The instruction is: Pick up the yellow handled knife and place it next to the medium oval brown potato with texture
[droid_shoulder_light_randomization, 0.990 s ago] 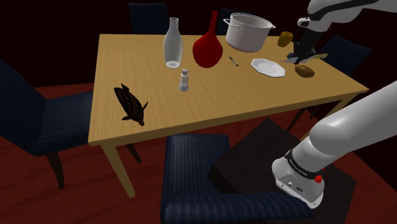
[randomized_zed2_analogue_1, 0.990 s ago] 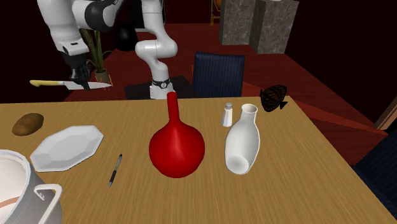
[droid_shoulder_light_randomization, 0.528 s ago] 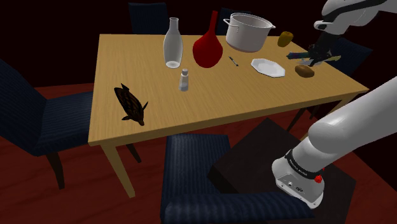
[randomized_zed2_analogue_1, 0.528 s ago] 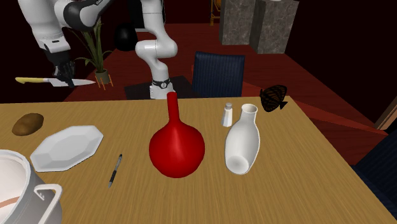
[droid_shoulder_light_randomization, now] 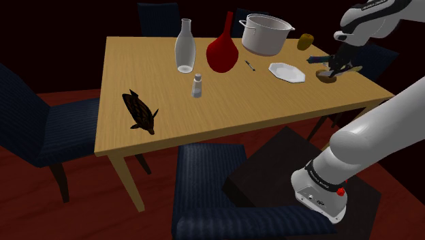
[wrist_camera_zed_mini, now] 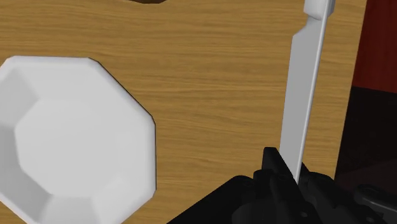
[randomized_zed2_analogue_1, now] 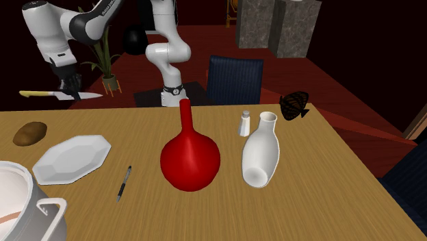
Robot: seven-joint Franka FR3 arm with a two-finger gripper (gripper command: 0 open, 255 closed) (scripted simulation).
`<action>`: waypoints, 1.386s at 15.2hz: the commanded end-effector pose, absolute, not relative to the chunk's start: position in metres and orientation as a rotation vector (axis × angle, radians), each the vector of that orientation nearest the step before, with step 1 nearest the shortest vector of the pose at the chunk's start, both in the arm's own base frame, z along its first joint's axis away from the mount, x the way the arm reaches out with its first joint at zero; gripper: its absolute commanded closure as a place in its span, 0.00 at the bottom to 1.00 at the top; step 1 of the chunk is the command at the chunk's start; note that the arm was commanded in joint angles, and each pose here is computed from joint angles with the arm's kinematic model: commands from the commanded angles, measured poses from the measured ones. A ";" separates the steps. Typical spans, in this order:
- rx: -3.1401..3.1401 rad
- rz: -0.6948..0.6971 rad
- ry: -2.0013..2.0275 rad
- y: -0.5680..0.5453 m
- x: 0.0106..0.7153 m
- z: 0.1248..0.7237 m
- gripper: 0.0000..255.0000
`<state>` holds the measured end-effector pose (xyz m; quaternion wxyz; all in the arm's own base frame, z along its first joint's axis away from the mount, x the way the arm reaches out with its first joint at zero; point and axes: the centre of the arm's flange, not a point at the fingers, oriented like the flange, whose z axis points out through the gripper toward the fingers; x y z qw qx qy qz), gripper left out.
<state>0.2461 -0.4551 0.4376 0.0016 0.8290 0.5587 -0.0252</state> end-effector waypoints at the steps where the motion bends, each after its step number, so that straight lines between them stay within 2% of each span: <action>1: 2.601 -0.079 1.753 -0.455 0.246 0.426 1.00; 16: 2.601 -0.079 1.753 -0.455 0.246 0.348 1.00; 21: 2.601 -0.079 1.753 -0.455 0.246 0.348 1.00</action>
